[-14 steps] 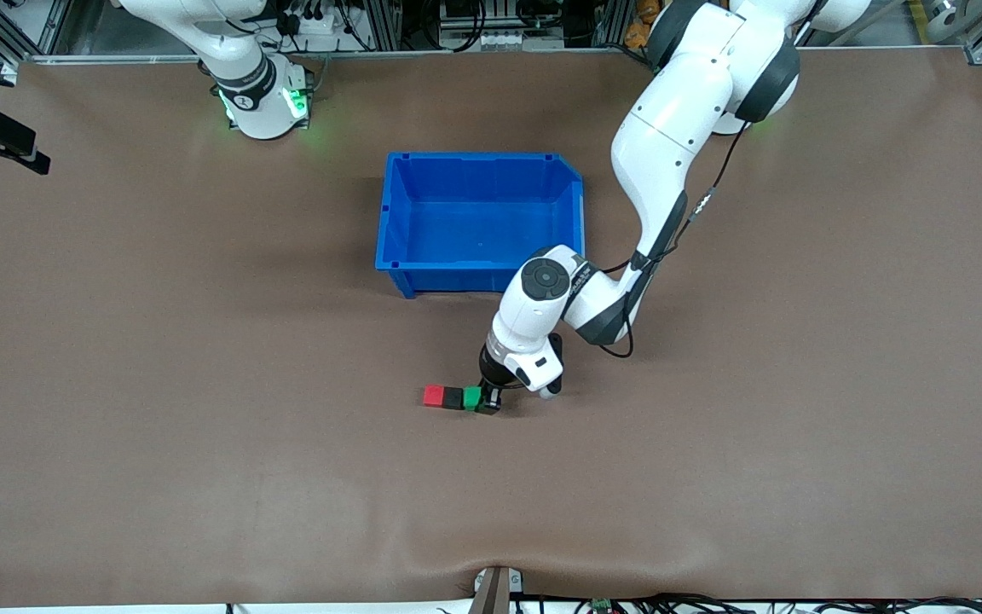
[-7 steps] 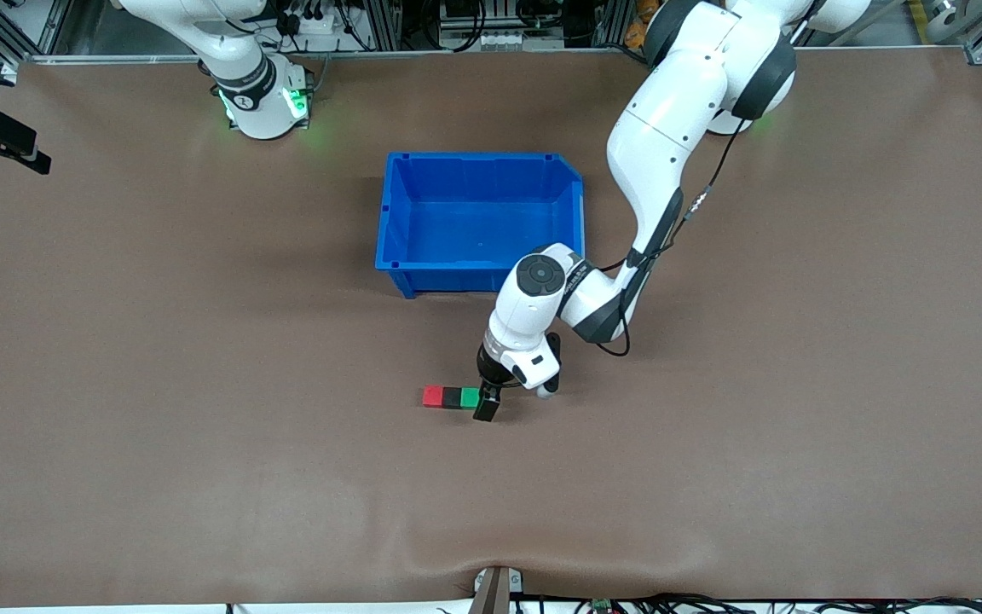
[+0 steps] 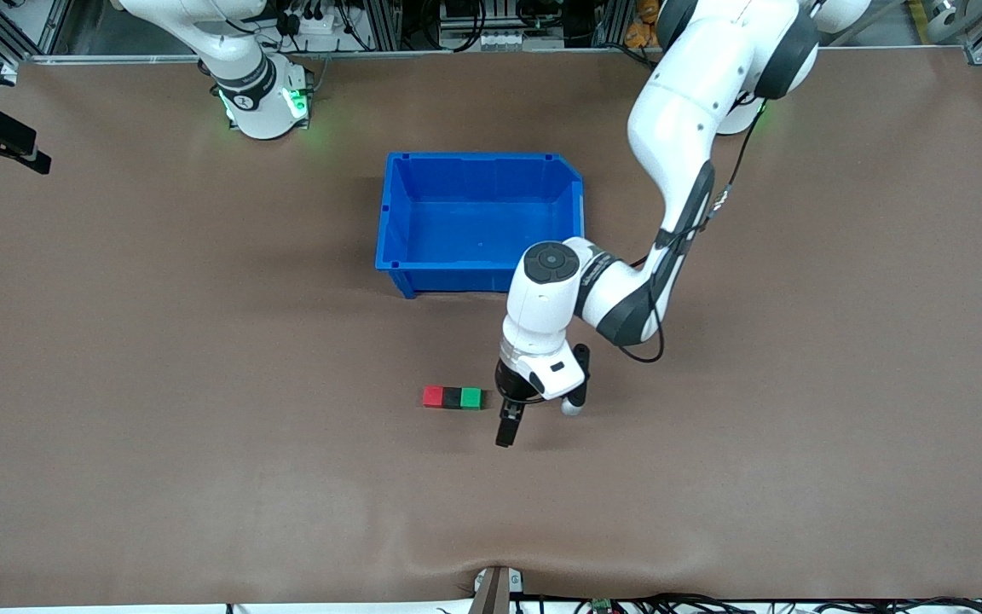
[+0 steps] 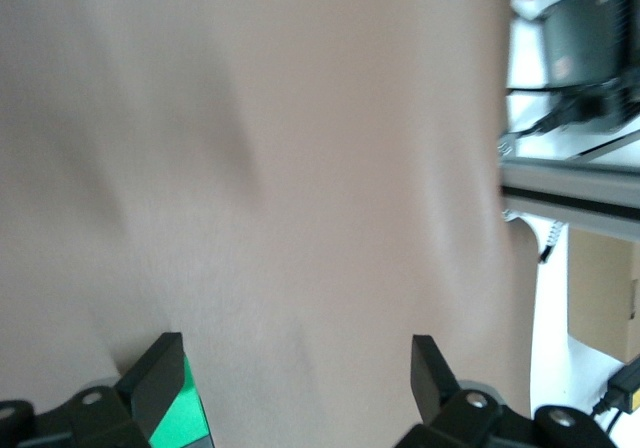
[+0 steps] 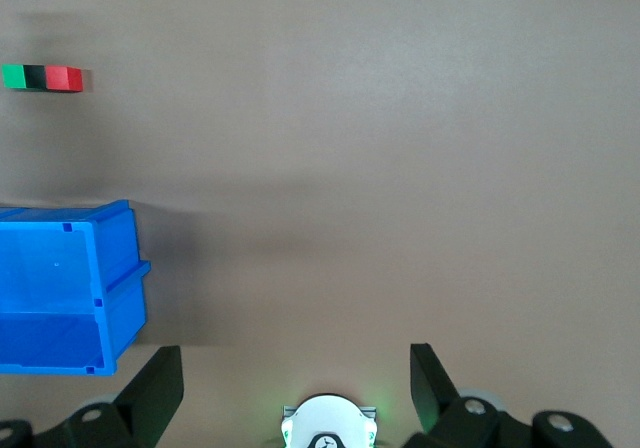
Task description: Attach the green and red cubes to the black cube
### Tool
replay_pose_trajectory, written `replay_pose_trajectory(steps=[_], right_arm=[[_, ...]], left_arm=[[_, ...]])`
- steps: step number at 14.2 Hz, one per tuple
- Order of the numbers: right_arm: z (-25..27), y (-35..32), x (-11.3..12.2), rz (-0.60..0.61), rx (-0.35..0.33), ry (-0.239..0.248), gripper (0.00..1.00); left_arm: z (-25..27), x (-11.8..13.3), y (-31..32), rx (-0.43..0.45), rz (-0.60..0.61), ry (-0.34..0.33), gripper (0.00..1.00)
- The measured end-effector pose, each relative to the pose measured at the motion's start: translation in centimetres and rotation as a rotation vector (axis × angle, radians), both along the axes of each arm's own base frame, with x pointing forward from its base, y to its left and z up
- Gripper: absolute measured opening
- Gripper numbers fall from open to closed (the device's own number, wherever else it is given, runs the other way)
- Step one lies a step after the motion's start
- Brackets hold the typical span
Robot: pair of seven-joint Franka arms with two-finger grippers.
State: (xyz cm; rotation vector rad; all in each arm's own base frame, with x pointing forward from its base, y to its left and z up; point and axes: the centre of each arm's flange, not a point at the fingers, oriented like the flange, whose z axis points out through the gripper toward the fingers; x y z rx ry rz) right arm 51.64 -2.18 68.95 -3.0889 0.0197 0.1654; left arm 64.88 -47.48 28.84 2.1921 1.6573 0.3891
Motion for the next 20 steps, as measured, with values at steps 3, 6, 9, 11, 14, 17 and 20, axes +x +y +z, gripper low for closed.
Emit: replay_pose_trajectory(steps=[3, 6, 9, 11, 14, 17, 20], right_arm=[[0.0, 0.0, 0.0, 0.001, 0.0, 0.0, 1.0], [0.0, 0.2, 0.0, 0.005, 0.0, -0.002, 1.0], [0.2, 0.2, 0.0, 0.005, -0.002, -0.005, 1.0], [0.3, -0.3, 0.0, -0.003, -0.013, -0.007, 1.0], [0.4, -0.8, 0.0, -0.005, -0.108, -0.007, 1.0], [0.4, 0.1, 0.2, 0.014, -0.141, -0.016, 1.0], [0.4, 0.1, 0.2, 0.015, -0.14, -0.015, 1.0]], left_arm=[[5.3, 2.4, 4.8, 0.098, -0.084, 0.013, 1.0], [9.8, 4.2, 10.6, 0.148, -0.186, 0.039, 1.0], [14.4, 5.2, 17.1, 0.199, -0.288, 0.061, 1.0], [16.3, 5.5, 21.4, 0.228, -0.37, 0.091, 1.0], [18.3, 5.8, 27.9, 0.249, -0.466, 0.132, 1.0], [19.4, 4.5, 33.8, 0.261, -0.559, 0.165, 1.0], [20.4, 1.6, 38.4, 0.275, -0.66, 0.182, 1.0]])
